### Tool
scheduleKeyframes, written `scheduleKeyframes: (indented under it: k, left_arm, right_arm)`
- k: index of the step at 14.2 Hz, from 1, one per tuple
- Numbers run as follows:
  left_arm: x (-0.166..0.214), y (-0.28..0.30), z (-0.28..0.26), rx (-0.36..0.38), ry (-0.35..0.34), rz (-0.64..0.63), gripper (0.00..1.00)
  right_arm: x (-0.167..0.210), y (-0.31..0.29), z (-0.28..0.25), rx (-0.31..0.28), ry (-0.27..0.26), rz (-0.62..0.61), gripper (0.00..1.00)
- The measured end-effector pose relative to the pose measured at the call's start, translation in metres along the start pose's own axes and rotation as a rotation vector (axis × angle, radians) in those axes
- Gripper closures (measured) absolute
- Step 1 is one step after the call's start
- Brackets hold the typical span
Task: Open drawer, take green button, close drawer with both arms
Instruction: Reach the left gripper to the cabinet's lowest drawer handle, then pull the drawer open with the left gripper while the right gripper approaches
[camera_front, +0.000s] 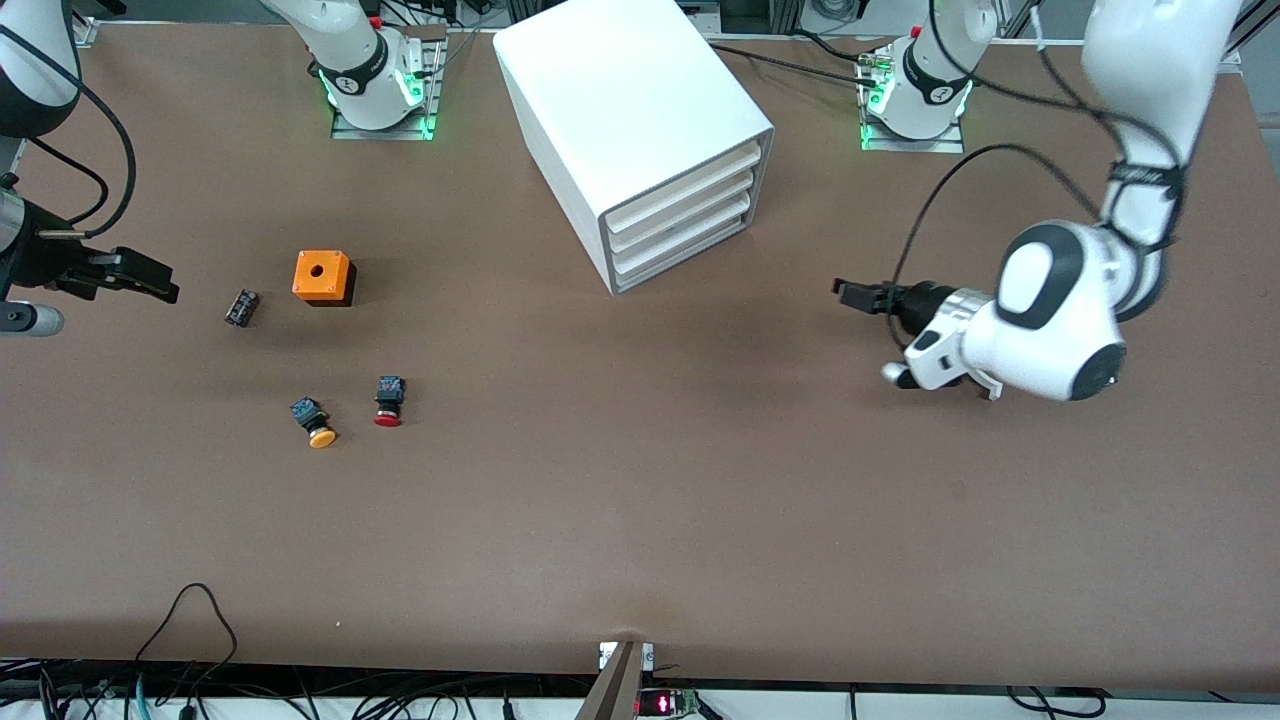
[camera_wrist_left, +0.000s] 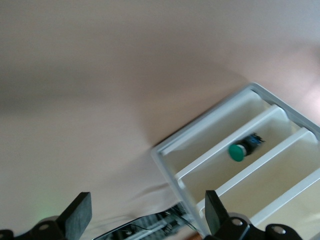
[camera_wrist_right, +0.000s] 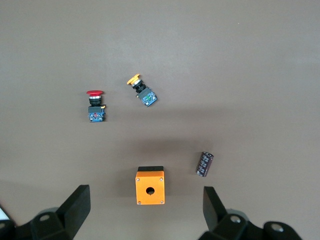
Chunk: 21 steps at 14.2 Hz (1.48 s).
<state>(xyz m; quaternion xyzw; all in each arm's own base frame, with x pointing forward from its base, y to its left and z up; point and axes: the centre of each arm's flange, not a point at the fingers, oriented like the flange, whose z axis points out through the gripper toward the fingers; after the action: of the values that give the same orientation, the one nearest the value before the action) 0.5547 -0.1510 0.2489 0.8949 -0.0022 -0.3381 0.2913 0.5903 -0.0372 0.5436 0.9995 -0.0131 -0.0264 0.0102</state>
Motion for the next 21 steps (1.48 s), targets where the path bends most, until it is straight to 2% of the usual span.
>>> scheduleKeyframes:
  k: [3, 8, 12, 13, 14, 16, 20, 21]
  left_arm:
    - [0.019, 0.004, 0.100, -0.114, -0.074, 0.128, 0.00]
    - [0.000, 0.052, 0.198, -0.141, -0.119, 0.270, 0.00]
    - [-0.008, 0.050, 0.224, -0.120, -0.101, 0.302, 0.02]
    - [-0.008, 0.045, 0.227, -0.120, -0.096, 0.308, 0.07]
    - [-0.009, 0.041, 0.230, -0.120, -0.096, 0.310, 0.07]
    - [-0.012, 0.041, 0.235, -0.133, -0.099, 0.314, 0.17]
    - [-0.015, 0.050, 0.242, -0.144, -0.089, 0.321, 0.21]
    - [-0.015, 0.052, 0.242, -0.146, -0.087, 0.327, 0.32]
  right_arm:
    - [0.000, 0.000, 0.000, 0.000, 0.000, 0.000, 0.00]
    - [0.000, 0.004, 0.001, 0.000, -0.001, 0.007, 0.00]
    - [0.000, 0.004, 0.001, 0.000, -0.001, 0.006, 0.00]
    - [0.000, 0.004, 0.001, 0.000, -0.001, 0.006, 0.00]
    - [0.000, 0.004, 0.001, 0.000, -0.001, 0.006, 0.00]
    - [0.000, 0.004, 0.001, 0.000, -0.001, 0.005, 0.00]
    - [0.001, -0.003, 0.001, 0.018, 0.002, -0.002, 0.00]
    - [0.003, -0.010, 0.001, 0.041, 0.008, -0.009, 0.00]
